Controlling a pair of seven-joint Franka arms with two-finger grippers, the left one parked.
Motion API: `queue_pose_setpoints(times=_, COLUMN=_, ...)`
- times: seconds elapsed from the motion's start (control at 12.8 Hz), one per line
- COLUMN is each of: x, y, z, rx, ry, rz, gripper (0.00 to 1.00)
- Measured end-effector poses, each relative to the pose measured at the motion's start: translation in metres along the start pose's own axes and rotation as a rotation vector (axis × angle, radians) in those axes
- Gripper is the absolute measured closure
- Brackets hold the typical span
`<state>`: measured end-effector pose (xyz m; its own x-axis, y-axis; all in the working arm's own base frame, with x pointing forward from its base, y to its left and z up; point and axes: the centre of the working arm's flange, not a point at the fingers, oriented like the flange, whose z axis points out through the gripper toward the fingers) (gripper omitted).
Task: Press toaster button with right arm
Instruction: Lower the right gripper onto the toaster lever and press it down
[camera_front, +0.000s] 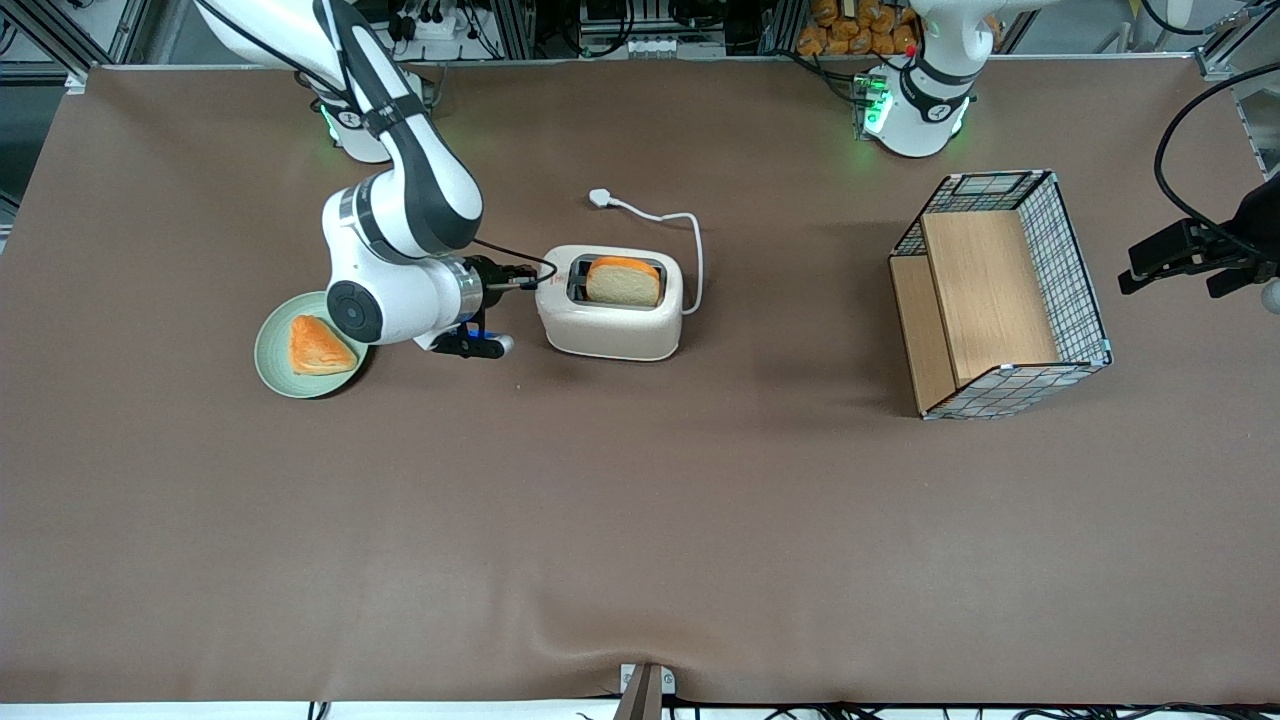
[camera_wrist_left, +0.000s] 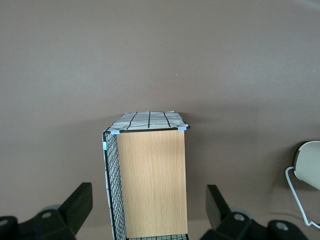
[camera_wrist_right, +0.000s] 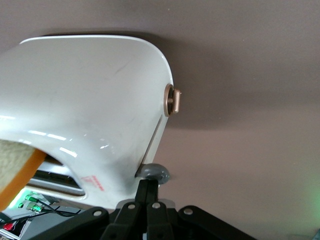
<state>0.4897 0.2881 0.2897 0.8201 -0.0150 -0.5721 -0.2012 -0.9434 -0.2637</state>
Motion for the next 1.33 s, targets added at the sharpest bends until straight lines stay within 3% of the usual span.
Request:
queue_pose_setpoints(times=0.47, x=0.012, y=0.007, z=0.013, rx=0.009, ry=-0.015, rz=0.028, gripper=0.96)
queue_pose_setpoints(times=0.94, x=0.025, y=0.033, z=0.025, rx=0.129, ry=-0.044, rz=0.043, gripper=0.96)
queue_pose_setpoints(times=1.33, x=0.037, y=0.047, z=0.035, rx=0.183, ry=-0.067, rz=0.035, gripper=0.96)
